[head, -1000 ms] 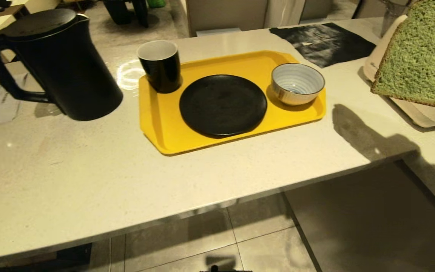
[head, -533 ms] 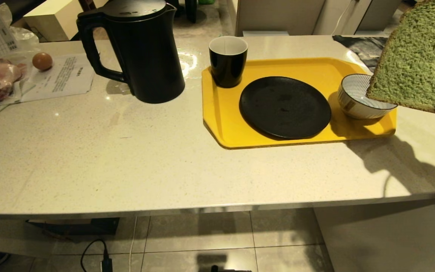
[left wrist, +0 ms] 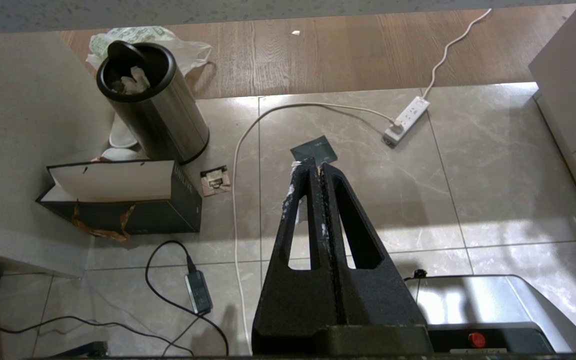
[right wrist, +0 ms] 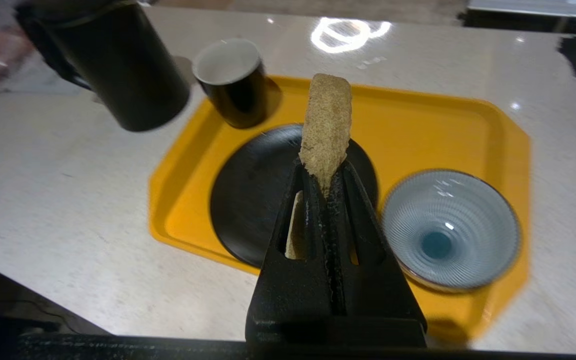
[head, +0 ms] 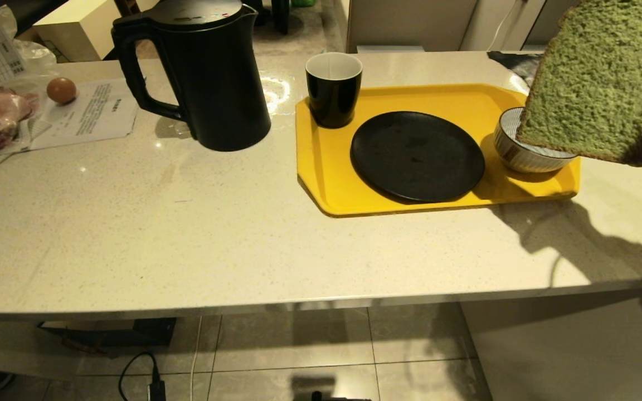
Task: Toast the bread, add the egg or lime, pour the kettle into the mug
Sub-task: Put the baked bread on a plate
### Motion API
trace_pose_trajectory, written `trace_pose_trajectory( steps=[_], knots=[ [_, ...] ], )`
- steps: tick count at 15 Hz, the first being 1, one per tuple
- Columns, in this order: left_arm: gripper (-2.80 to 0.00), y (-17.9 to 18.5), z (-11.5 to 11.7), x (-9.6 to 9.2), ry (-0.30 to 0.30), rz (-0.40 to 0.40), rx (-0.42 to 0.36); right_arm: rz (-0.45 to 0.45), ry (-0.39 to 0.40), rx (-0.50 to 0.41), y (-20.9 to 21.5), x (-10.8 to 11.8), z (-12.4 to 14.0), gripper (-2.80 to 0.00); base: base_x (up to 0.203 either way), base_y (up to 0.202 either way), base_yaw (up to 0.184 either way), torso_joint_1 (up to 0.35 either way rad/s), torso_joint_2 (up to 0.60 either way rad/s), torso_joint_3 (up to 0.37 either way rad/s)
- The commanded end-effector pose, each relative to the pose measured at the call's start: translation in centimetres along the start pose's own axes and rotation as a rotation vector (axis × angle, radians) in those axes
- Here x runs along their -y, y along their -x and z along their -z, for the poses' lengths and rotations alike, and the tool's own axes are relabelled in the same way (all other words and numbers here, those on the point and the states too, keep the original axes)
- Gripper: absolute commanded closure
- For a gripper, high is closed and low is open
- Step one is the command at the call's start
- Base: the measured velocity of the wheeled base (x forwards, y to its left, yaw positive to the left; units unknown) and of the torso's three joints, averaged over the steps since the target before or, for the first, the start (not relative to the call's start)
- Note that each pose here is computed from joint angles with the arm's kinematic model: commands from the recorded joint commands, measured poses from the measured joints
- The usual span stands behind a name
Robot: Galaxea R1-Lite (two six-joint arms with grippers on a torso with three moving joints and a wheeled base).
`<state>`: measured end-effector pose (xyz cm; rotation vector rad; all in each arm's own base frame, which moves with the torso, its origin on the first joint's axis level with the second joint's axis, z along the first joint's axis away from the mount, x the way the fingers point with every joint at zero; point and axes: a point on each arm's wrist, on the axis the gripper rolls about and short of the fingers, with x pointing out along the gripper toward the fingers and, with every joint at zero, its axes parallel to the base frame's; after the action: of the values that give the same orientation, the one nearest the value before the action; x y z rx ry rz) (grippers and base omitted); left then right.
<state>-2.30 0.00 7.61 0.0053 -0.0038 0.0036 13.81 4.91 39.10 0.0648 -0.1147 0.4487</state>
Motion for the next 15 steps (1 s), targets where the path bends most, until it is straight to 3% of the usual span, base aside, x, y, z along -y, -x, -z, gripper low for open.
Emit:
trace_pose_trajectory(
  steps=[1, 7, 10, 15],
  knots=[
    [0.0, 0.0, 0.0, 0.0, -0.001, -0.001, -0.001, -0.086, -0.056, 0.013, -2.7, -1.2, 0.9, 0.0, 0.0, 0.0, 0.0, 0.0, 0.0, 0.0],
    [0.0, 0.0, 0.0, 0.0, 0.0, -0.001, -0.001, -0.117, -0.277, -0.037, -6.7, -3.9, 3.2, 0.0, 0.0, 0.0, 0.0, 0.0, 0.0, 0.0],
    [0.0, 0.0, 0.0, 0.0, -0.001, -0.001, -0.001, -0.132, -0.309, 0.016, -8.9, -4.3, 4.6, 0.0, 0.0, 0.0, 0.0, 0.0, 0.0, 0.0],
    [0.0, 0.0, 0.0, 0.0, 0.001, -0.001, -0.001, -0.1, -0.319, -0.042, -11.2, -4.3, 7.3, 0.0, 0.0, 0.0, 0.0, 0.0, 0.0, 0.0]
  ],
)
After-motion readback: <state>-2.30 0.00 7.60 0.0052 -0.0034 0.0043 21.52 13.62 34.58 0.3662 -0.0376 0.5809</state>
